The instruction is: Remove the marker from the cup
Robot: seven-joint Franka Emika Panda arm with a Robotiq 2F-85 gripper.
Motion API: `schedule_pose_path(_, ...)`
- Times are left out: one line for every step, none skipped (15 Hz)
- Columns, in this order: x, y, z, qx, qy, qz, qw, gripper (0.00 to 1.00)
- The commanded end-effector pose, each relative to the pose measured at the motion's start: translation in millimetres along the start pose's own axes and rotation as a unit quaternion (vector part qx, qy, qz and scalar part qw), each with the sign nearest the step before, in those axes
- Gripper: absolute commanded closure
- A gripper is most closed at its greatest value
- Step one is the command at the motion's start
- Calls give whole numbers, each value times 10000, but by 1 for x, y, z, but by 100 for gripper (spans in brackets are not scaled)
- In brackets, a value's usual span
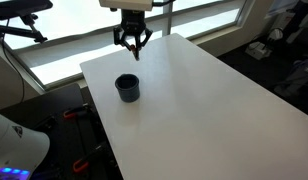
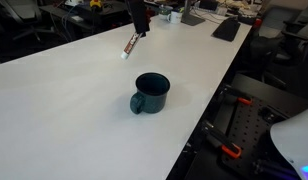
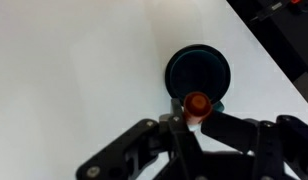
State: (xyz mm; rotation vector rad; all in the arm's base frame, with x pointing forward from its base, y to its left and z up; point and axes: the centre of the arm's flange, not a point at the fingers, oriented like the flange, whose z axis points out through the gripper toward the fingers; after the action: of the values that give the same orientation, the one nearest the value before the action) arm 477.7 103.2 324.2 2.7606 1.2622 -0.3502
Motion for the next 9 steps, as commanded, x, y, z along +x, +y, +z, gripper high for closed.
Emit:
schedule_pose_path(-4,30,6,-114,-46,465,9988,94)
schedule_pose_path(-9,41,14,-132,-91,607,9980,94)
schedule_pose_path(-14,50,20,-139,-134,737,9971,94)
schedule_pose_path(-20,62,28,-150,-173,894,9957,94)
schedule_pose_path(-27,73,35,-172,-217,1032,9943,94)
schedule_pose_path(-33,84,42,-195,-243,1161,9927,94)
schedule_pose_path(-39,95,50,-202,-279,1298,9909,94)
schedule_pose_path(-46,105,57,-200,-337,1421,9891,94)
schedule_pose_path(-52,115,64,-187,-378,1531,9873,94)
